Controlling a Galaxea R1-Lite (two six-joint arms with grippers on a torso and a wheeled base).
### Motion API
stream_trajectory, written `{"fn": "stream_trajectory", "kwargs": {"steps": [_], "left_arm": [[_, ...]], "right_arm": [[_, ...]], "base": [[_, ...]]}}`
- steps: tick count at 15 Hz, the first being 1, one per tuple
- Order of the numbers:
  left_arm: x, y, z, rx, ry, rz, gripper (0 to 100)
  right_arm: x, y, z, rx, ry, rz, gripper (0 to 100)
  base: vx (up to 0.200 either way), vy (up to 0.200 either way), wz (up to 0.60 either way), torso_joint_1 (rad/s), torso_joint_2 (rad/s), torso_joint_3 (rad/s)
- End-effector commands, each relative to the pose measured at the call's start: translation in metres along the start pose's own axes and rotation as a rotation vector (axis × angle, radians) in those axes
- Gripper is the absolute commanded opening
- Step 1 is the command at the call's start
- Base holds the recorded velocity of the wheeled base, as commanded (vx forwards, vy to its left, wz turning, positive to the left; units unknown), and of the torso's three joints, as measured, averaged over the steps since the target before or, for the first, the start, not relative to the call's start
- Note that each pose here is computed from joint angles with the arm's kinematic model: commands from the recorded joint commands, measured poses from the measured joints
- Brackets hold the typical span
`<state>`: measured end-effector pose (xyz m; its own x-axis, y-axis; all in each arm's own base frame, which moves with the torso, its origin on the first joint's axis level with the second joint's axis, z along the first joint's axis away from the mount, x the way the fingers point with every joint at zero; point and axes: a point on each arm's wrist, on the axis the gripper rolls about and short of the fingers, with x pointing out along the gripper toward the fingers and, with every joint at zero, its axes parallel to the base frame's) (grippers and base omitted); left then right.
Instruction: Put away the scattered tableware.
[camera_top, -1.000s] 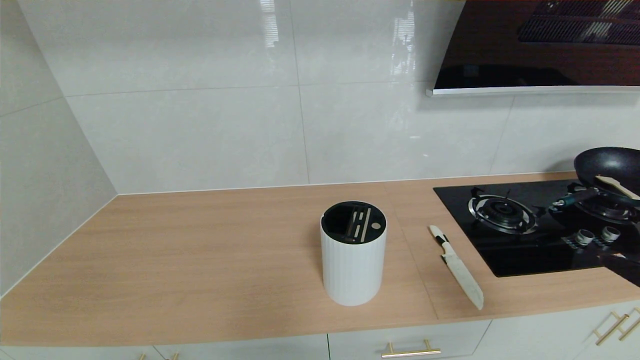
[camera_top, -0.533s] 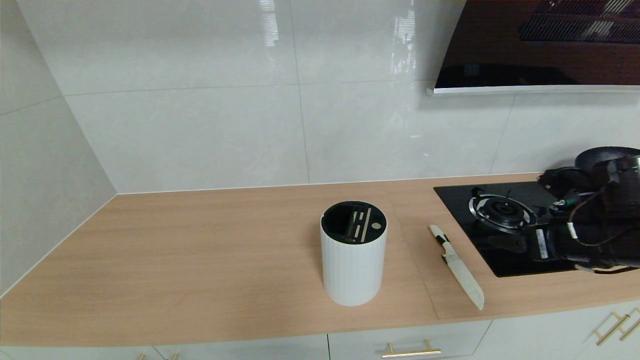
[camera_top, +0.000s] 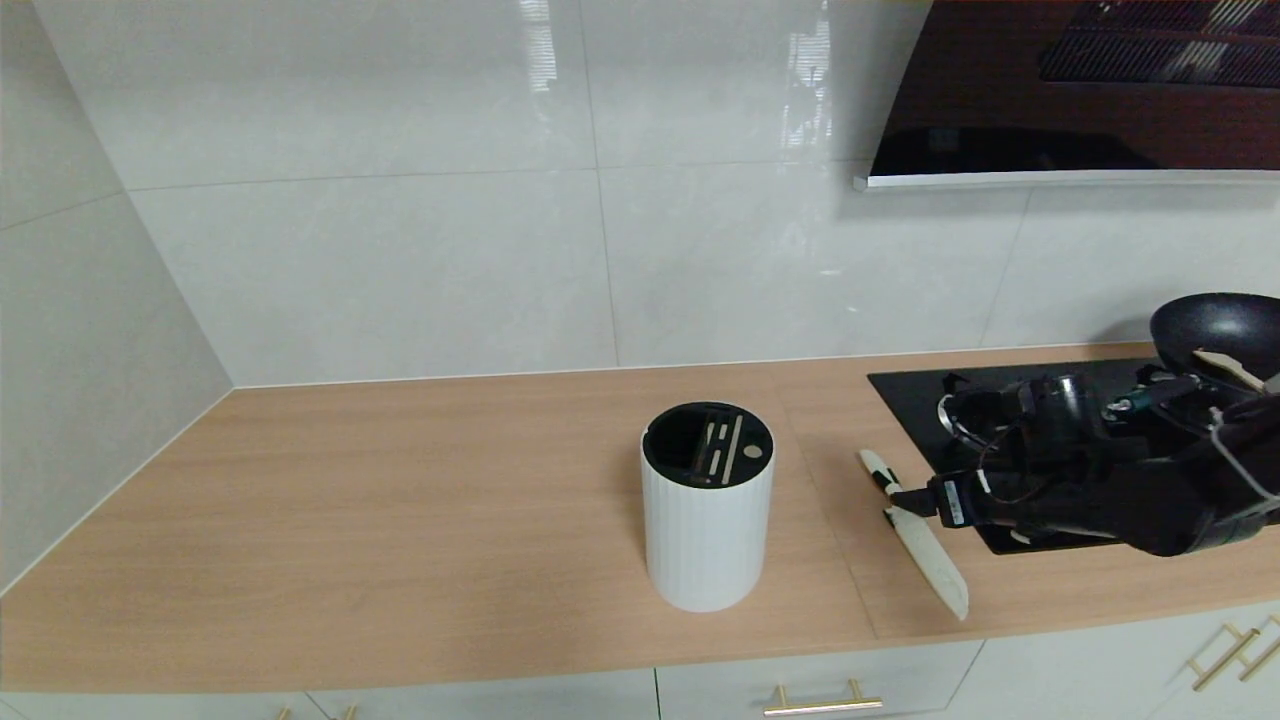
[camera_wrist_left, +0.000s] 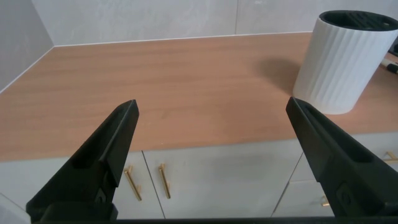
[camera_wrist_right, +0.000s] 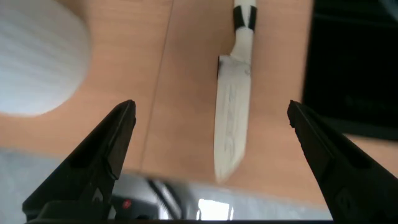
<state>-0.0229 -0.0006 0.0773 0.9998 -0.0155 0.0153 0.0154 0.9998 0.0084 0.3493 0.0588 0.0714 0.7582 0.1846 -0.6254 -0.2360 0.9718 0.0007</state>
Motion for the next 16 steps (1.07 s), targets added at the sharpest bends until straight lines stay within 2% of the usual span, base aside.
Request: {"fn": "stream_trajectory", "kwargs": {"steps": [1,5,8,10,16], "left_arm": [[0.0,0.0,0.0,0.0,0.002,0.0,100],[0.0,0.0,0.0,0.0,0.002,0.0,100],[0.0,0.0,0.0,0.0,0.0,0.0,100],[0.0,0.0,0.0,0.0,0.0,0.0,100],[0.0,0.0,0.0,-0.002,0.0,0.003,100]], "right_arm": [[0.047,0.0,-0.033,-0.007,0.066,-0.016,100],[0.063,-0.004,-0.036,-0.015,0.019,-0.027,100],[0.069,-0.006,-0.043,-0.013,0.038,-0.031,100],[0.075,-0.008,-0.043,-0.011,0.009,-0.038,100],[0.097,-0.02,-0.049,-0.002,0.006,-0.058,100]], "base": [[0.0,0.0,0.0,0.0,0.0,0.0],[0.0,0.0,0.0,0.0,0.0,0.0],[0.0,0.0,0.0,0.0,0.0,0.0],[0.0,0.0,0.0,0.0,0.0,0.0],[0.0,0.0,0.0,0.0,0.0,0.0]]}}
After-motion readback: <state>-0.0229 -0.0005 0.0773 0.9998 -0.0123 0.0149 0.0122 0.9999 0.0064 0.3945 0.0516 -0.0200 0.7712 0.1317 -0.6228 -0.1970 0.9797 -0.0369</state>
